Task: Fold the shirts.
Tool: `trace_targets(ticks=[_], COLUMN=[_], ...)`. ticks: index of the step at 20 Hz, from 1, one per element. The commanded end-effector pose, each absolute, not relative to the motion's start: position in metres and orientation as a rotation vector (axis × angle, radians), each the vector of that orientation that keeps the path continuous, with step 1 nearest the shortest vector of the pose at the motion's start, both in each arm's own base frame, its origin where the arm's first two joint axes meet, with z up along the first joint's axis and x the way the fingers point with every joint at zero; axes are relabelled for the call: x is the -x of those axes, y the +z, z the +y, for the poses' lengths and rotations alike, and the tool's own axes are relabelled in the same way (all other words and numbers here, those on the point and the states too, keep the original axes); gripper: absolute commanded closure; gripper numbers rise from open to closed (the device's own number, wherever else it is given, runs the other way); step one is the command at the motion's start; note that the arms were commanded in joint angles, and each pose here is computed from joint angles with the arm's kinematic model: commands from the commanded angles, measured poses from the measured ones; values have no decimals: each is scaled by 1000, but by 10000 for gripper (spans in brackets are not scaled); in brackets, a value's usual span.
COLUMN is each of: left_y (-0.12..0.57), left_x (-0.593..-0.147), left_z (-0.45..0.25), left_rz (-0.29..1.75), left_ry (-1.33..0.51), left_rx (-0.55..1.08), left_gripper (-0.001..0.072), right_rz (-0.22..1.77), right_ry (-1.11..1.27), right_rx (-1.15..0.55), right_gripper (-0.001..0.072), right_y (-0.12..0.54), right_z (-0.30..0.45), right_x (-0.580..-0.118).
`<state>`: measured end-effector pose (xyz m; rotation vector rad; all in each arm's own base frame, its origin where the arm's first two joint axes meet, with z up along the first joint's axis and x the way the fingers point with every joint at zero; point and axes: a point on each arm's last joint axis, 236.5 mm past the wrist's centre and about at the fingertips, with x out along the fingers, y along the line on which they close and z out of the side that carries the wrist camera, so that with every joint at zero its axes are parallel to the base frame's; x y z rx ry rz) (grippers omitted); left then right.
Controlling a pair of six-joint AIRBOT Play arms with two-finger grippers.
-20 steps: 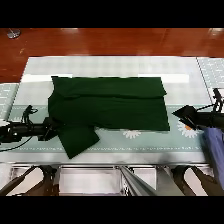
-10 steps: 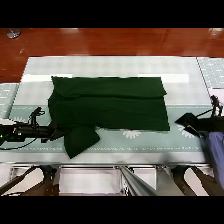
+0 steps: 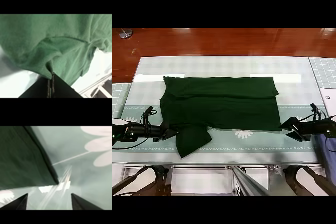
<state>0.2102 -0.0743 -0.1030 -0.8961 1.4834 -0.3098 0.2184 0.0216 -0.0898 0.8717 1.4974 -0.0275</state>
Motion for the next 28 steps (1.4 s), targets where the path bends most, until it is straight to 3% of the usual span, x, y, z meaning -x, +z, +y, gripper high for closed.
trace_targets(ticks=[1, 4, 10, 11, 12, 18, 25, 28], left_y=[-103, -103, -102, -102, -101, -50, -20, -12], left_x=[-214, -214, -213, -213, -215, -282, -360, -413], left_z=[-74, -74, -75, -75, -75, -76, -54, -59], left_rz=[1467, 1466, 1472, 1470, 1462, 1161, 1011, 961], left_ry=[-309, -309, -316, -315, -315, -384, -289, -267], left_rx=[895, 895, 899, 900, 907, 1062, 927, 871], left_gripper=[683, 683, 683, 683, 683, 683, 686, 685], right_rz=[1529, 1440, 1431, 1423, 1416, 1419, 1135, 1146], right_ry=[28, 24, 14, 19, 43, 165, 163, 206], right_rx=[-943, -1025, -890, -878, -855, -784, -664, -644], right_gripper=[93, 93, 100, 309, 688, 682, 682, 682], right_y=[-101, -101, -108, -107, -104, -83, -14, -14], right_z=[35, 40, 57, 57, 58, 64, 31, 39], right_x=[-222, -249, -279, -284, -286, -293, -389, -422])
